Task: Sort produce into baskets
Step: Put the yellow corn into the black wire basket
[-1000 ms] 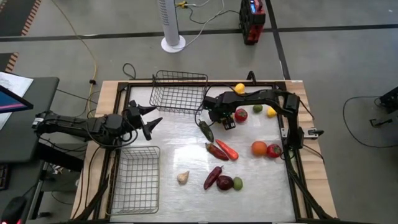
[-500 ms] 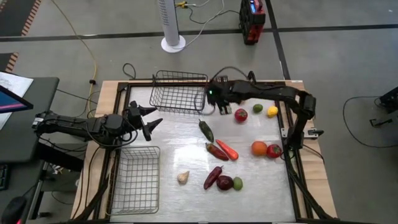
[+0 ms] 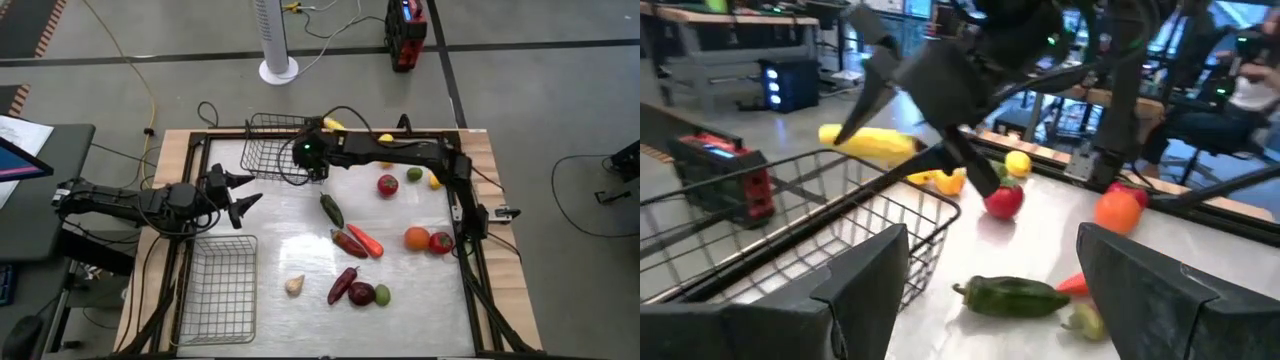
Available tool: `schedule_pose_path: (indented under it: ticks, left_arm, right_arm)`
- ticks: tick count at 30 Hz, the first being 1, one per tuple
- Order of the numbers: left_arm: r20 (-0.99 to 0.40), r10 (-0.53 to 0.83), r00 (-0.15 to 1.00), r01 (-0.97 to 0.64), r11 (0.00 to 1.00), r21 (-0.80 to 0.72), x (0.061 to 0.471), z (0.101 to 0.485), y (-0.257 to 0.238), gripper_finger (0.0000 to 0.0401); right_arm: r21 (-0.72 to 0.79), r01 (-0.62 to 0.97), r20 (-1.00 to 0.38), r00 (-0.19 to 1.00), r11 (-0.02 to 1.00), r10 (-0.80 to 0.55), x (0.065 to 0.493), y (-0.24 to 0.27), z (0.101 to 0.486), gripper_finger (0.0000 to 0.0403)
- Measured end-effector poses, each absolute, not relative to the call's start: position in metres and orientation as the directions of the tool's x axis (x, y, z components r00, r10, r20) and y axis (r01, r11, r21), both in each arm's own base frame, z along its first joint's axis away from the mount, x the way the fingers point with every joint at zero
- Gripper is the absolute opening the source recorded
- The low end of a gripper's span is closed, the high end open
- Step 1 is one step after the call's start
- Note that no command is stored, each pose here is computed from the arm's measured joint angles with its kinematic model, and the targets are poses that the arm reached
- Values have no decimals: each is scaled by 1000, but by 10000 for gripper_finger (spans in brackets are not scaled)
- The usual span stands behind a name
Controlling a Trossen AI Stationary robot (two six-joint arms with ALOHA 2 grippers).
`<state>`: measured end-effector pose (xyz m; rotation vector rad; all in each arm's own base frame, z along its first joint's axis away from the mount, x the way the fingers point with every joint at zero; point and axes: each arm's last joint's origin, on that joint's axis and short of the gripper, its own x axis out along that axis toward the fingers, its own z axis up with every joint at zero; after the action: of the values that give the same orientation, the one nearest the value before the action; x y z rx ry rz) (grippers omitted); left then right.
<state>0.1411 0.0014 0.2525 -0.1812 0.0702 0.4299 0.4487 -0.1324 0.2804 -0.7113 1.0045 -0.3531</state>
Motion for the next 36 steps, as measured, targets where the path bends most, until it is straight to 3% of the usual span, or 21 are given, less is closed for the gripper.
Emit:
schedule_pose_path:
  ticks: [4,7,9,12,14,16,21,24,31,36]
  left_arm:
    - [-131,385,913,-403,901,-158,141,250,1,279]
    - [-155,370,916,-393,904,-166,139,248,1,279]
    - [-161,370,915,-394,904,-163,137,247,1,279]
    - [-151,377,914,-399,901,-168,133,249,1,279]
    - [-142,377,915,-398,900,-179,131,250,1,279]
    - [-143,380,914,-401,898,-181,129,250,2,279]
    - [-122,381,917,-398,897,-193,128,252,2,279]
    - [-130,388,912,-408,890,-204,130,251,2,279]
    - [-128,404,906,-423,878,-225,133,251,2,279]
    - [-133,386,913,-407,885,-225,133,251,1,279]
  right_arm:
    - [-599,16,-704,465,800,-537,439,-119,299,254]
    - [-367,58,-805,479,928,-349,409,-128,314,255]
    - [-239,150,-819,499,959,-282,387,-153,311,255]
    - [-234,329,-832,418,915,-363,354,-183,291,255]
    - [-240,392,-808,426,888,-406,336,-189,290,255]
    - [-209,420,-806,438,883,-399,321,-189,288,255]
    - [-212,404,-893,290,890,-345,291,-199,254,255]
    - [-213,509,-881,268,834,-389,287,-205,257,255]
    - [-161,662,-930,146,732,-336,295,-218,215,255]
    - [-264,676,-921,34,688,-387,301,-212,199,255]
